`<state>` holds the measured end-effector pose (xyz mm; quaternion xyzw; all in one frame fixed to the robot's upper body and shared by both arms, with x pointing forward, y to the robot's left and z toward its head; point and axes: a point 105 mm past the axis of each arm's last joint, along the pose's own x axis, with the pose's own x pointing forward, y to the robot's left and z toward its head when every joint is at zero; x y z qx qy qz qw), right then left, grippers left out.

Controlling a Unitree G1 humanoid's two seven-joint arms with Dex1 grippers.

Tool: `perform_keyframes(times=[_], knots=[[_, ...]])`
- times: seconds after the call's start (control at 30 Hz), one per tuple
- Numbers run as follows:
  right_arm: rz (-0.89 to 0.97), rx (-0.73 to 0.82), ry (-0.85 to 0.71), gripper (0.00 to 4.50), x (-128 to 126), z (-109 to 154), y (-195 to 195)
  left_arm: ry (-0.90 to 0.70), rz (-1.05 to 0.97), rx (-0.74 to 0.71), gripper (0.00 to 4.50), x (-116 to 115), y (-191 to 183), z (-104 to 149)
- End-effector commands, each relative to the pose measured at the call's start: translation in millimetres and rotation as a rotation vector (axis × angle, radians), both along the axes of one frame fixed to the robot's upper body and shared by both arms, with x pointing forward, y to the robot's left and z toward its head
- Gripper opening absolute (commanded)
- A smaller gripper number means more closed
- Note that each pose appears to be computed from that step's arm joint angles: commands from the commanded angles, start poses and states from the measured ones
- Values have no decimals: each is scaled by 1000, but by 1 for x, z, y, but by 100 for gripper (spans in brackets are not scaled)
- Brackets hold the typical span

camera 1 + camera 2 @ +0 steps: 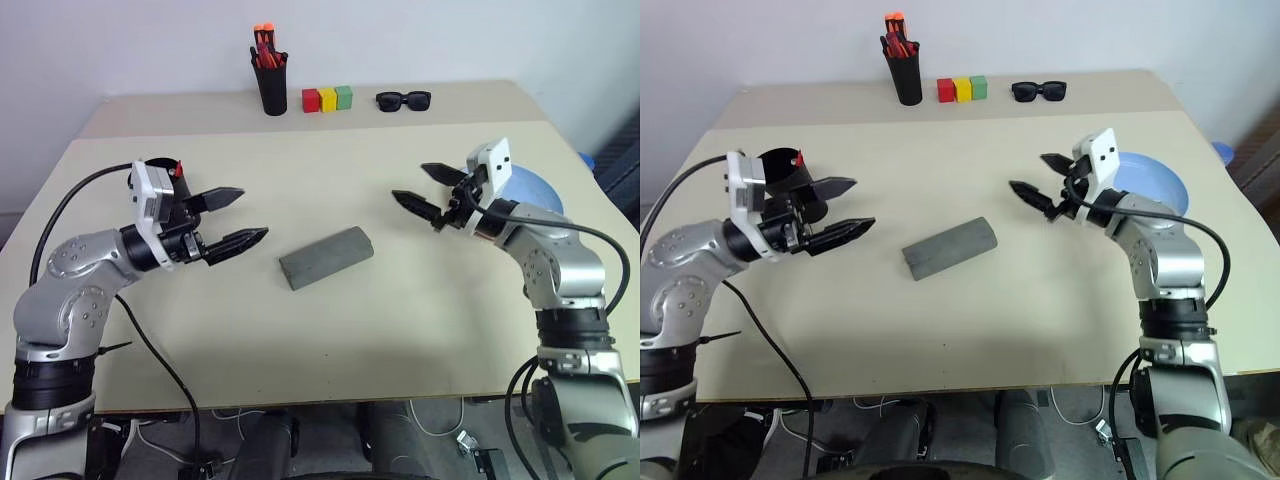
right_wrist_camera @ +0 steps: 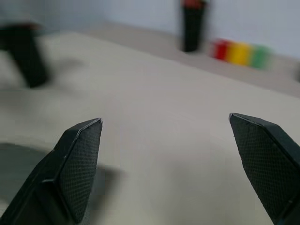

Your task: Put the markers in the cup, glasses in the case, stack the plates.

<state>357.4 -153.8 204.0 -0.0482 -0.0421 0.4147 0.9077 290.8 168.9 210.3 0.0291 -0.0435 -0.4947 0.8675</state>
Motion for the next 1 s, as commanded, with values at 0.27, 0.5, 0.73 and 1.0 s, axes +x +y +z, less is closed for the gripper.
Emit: perform_keyframes(times=[0.27, 0.5, 0.73, 1.0], knots=[[416, -108, -25, 442, -74, -5, 27, -29, 50, 78, 450, -38, 22, -7], [388, -199, 16, 442, -85, -14, -1, -14, 30, 85, 450, -43, 25, -19], [334, -259, 11, 442, -102, -14, -14, 0, -15, 94, 450, -31, 26, -35], [227, -293, 60, 442, -112, -26, -39, -13, -35, 111, 450, -31, 25, -43]])
